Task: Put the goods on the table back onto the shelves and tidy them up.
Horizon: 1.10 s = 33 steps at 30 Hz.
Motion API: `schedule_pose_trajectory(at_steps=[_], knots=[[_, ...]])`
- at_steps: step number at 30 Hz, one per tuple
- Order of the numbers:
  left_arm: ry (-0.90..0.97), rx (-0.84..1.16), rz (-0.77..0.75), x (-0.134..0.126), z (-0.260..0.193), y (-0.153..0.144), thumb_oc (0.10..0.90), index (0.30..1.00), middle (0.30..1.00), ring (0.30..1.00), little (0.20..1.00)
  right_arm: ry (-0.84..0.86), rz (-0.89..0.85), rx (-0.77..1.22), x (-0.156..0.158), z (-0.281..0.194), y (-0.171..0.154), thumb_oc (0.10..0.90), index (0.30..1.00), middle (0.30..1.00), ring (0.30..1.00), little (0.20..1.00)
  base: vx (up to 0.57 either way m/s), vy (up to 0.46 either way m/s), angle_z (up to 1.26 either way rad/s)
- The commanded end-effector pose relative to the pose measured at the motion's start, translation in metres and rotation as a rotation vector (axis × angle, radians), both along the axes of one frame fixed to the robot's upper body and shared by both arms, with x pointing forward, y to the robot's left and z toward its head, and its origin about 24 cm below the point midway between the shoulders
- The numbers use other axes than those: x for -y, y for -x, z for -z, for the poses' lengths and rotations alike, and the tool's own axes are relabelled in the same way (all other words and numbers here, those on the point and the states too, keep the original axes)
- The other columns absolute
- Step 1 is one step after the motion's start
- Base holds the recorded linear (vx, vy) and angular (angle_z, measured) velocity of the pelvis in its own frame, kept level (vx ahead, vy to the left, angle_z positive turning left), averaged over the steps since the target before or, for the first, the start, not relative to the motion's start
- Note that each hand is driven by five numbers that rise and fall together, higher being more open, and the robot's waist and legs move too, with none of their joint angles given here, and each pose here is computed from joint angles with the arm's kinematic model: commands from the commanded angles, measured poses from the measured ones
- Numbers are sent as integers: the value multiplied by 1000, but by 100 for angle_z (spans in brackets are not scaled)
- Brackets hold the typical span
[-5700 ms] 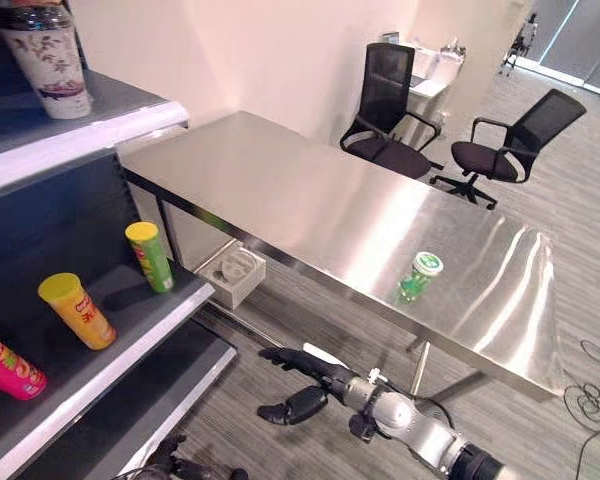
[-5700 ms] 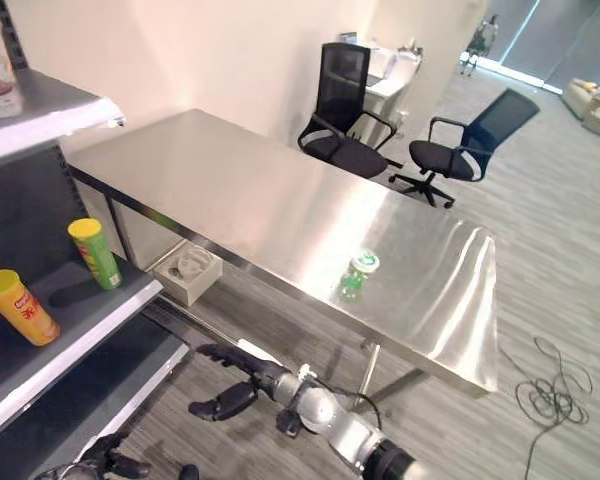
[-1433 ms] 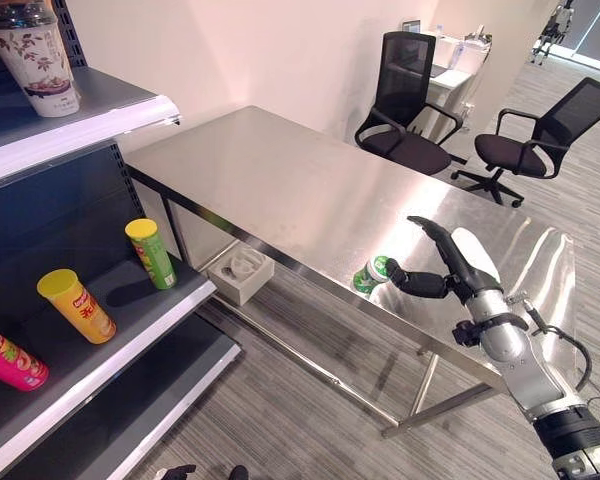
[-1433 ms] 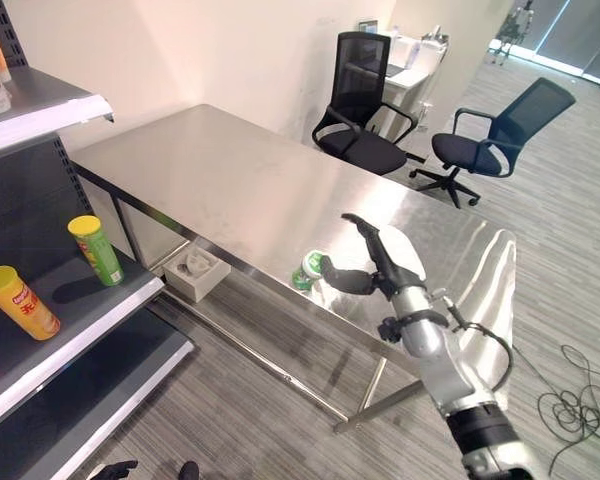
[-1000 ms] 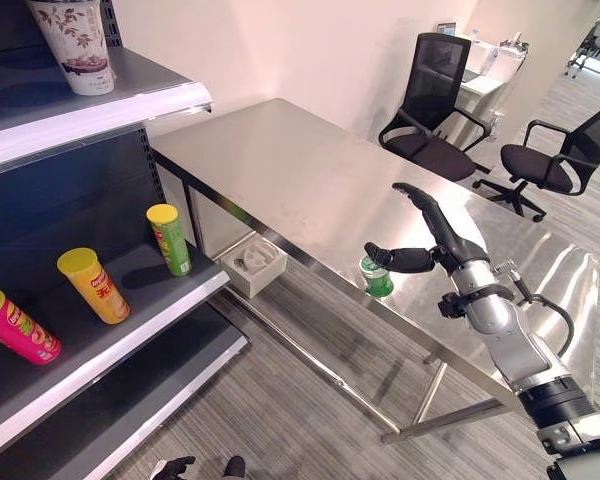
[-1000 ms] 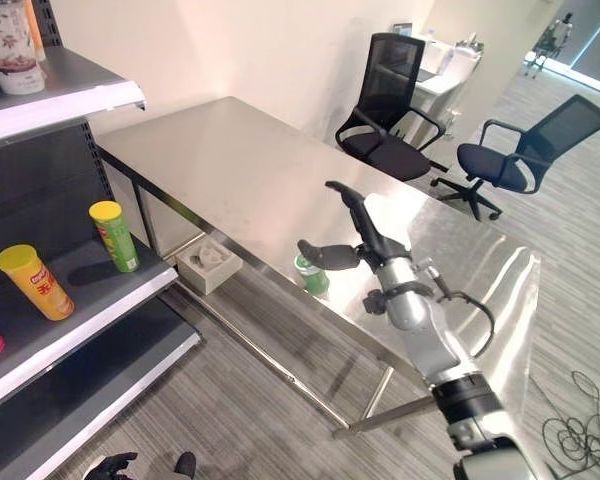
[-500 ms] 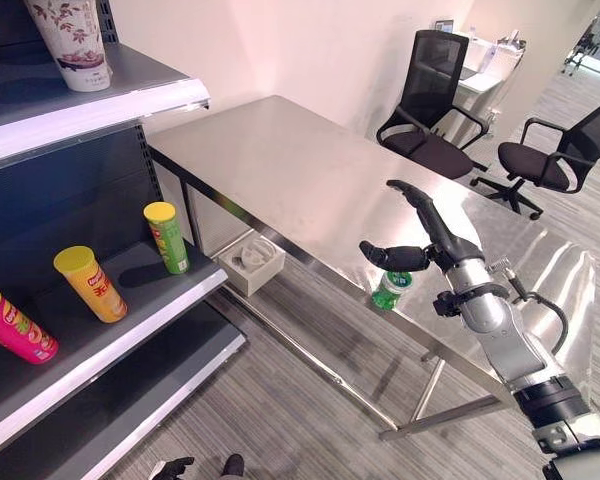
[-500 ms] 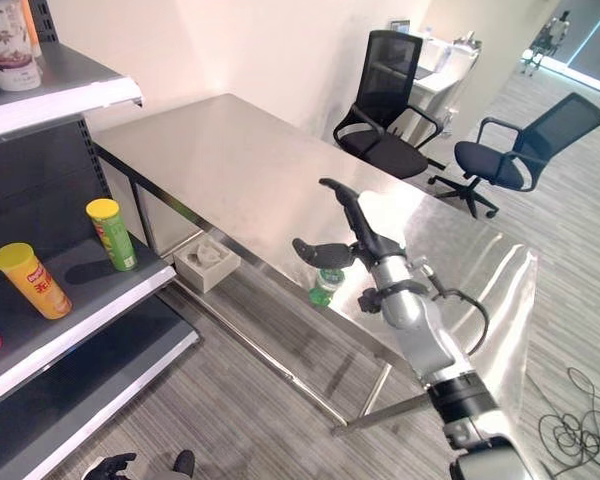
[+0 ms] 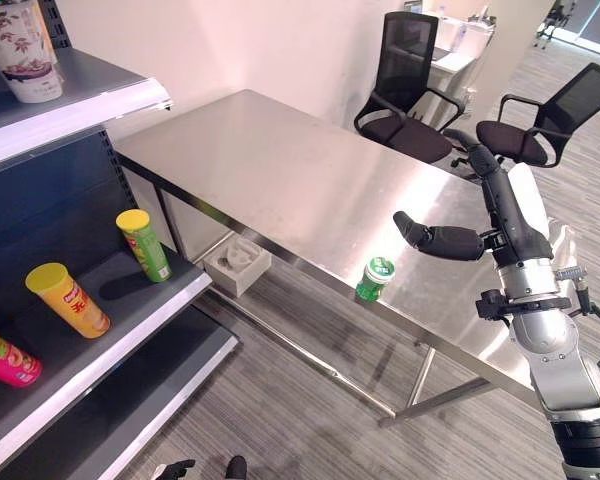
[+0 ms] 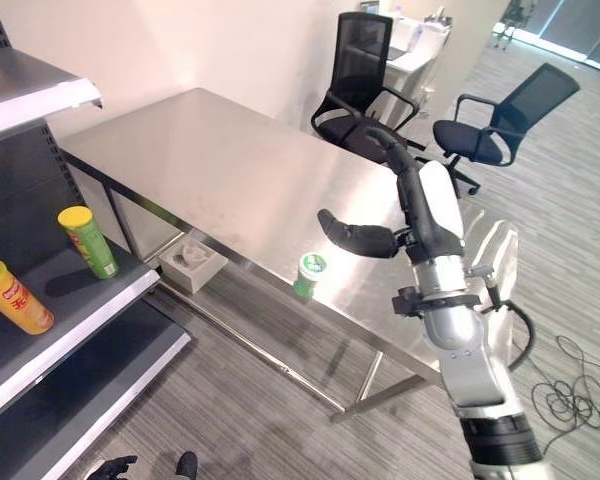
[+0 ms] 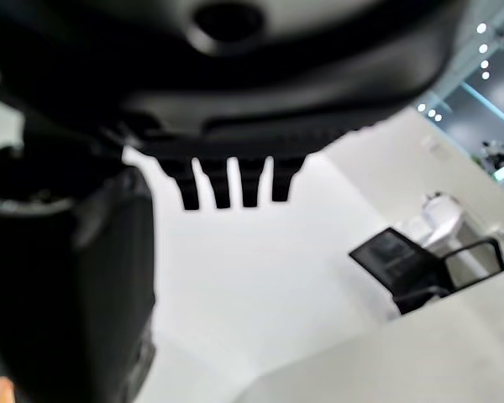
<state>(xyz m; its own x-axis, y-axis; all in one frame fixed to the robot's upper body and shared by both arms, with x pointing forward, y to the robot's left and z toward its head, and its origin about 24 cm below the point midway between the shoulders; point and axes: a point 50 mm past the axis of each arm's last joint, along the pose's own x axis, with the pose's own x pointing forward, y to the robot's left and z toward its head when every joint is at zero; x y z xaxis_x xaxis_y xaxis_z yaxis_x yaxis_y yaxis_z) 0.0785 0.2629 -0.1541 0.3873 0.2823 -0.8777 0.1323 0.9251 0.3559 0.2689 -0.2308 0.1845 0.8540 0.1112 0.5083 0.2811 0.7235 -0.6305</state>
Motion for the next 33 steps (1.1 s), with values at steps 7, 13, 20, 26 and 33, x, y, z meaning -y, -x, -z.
schedule_pose_trajectory(at_steps=[7, 13, 20, 26, 33], knots=[[29, 2, 6, 14, 4, -6, 800, 900, 900, 900, 900, -161, -254, 163, -20, -37, 19, 800, 900, 900, 900, 900, -3, -3, -1], [30, -2, -6, 13, 4, -4, 800, 900, 900, 900, 900, -219, -340, 52, -26, -18, 27, 800, 900, 900, 900, 900, 0, 0, 0], [32, 0, 2, 14, 4, -4, 800, 900, 900, 900, 900, -197, -322, 18, -22, -10, 34, 800, 900, 900, 900, 900, -5, -6, -1], [36, -1, 3, 16, 5, -4, 800, 900, 900, 900, 900, -184, -296, 20, -19, -9, 34, 800, 900, 900, 900, 900, -3, -8, -3], [43, 5, 20, 18, 5, -6, 800, 900, 900, 900, 900, -198, -300, -97, -21, 13, 31, 800, 900, 900, 900, 900, 0, 0, 0]])
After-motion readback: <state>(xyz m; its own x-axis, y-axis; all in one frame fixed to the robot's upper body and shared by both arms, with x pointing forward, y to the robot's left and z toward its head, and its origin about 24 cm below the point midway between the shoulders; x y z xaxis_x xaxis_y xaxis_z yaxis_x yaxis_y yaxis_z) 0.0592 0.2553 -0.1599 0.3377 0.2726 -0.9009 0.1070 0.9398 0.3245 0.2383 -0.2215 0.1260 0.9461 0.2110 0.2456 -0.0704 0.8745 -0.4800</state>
